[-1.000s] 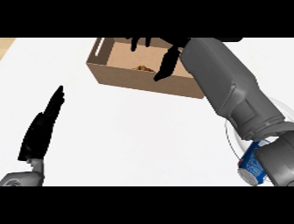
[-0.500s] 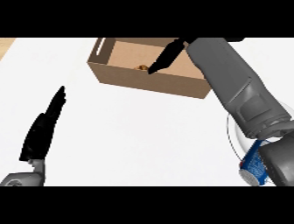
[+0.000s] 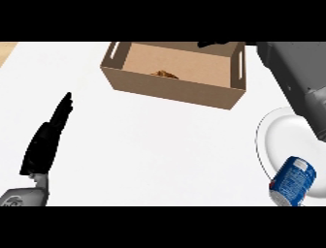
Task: Pick the croissant from the plate and place it in the cardboard box
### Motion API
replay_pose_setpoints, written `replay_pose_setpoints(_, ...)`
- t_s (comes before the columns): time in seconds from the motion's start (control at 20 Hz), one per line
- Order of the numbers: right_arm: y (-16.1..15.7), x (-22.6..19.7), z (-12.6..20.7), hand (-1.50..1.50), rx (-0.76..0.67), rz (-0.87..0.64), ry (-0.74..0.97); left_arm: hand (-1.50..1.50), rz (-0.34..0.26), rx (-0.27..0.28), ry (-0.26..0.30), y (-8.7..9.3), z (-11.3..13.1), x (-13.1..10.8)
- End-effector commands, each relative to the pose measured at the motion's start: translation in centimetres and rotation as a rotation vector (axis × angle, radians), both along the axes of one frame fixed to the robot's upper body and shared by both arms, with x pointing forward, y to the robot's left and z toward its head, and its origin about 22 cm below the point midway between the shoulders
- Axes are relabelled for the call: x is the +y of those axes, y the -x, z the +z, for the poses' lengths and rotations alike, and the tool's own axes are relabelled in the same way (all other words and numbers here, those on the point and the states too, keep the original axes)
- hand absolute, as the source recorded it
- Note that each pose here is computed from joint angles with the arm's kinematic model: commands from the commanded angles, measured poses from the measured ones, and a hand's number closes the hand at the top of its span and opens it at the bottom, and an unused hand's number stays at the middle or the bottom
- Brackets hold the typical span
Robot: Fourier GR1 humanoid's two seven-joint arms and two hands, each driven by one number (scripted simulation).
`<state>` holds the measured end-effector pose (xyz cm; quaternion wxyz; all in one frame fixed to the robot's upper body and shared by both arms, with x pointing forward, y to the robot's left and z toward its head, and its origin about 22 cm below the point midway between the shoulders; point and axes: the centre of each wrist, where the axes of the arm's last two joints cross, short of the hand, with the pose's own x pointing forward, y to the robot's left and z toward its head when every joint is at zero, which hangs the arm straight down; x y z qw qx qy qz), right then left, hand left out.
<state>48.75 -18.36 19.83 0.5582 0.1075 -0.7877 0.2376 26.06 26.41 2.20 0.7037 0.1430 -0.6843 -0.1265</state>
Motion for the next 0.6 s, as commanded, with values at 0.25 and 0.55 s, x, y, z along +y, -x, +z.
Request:
replay_pose_setpoints(0.25,0.8,-10.3,2.3,-1.5,0.012,-0.156,-0.114,0.0,-0.028,-0.018,0.009,-0.8,0.6,-2.0)
replay_pose_setpoints(0.55,2.1,-15.2,2.4,-1.5,-0.004,-0.157,-0.07,0.0,-0.046,-0.034,0.009,-0.6,1.1,-1.2)
